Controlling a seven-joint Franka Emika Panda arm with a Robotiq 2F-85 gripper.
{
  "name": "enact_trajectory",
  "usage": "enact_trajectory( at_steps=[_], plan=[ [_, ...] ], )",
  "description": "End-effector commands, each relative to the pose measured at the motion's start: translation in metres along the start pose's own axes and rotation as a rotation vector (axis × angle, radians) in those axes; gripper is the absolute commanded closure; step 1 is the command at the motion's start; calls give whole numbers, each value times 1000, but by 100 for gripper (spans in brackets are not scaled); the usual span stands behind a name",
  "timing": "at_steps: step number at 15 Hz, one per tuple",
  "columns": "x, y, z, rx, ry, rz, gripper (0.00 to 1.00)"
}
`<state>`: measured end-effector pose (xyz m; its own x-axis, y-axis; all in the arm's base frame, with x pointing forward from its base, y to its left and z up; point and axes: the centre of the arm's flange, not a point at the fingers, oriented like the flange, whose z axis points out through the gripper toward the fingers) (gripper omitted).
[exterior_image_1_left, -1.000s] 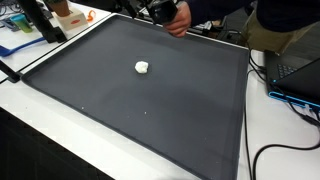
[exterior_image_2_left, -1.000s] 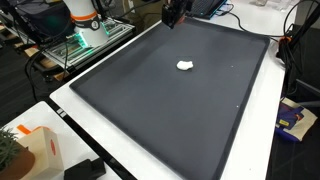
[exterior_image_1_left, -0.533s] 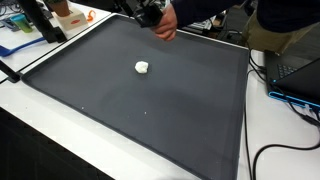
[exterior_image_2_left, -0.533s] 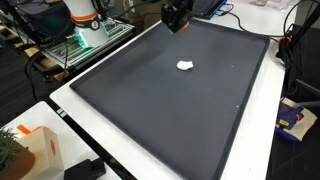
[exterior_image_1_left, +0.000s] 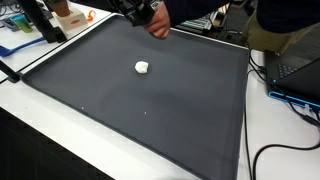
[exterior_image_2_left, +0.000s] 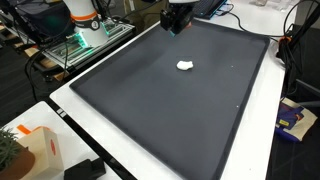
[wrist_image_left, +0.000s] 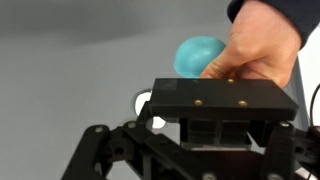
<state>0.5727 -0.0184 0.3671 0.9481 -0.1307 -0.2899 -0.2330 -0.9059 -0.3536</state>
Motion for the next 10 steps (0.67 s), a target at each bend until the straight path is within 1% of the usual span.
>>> enact_trajectory(
  at_steps=[1, 3, 5, 6, 7, 10],
  plan=[
    [10, 5, 3, 15, -27, 9, 3],
    [12, 5, 6, 12, -29, 12, 0],
    [14, 5, 8, 8, -31, 15, 0],
    [15, 5, 9, 6, -32, 16, 5],
    [16, 5, 10, 6, -34, 16, 26],
    [17, 4, 11, 1, -34, 17, 51]
  ],
)
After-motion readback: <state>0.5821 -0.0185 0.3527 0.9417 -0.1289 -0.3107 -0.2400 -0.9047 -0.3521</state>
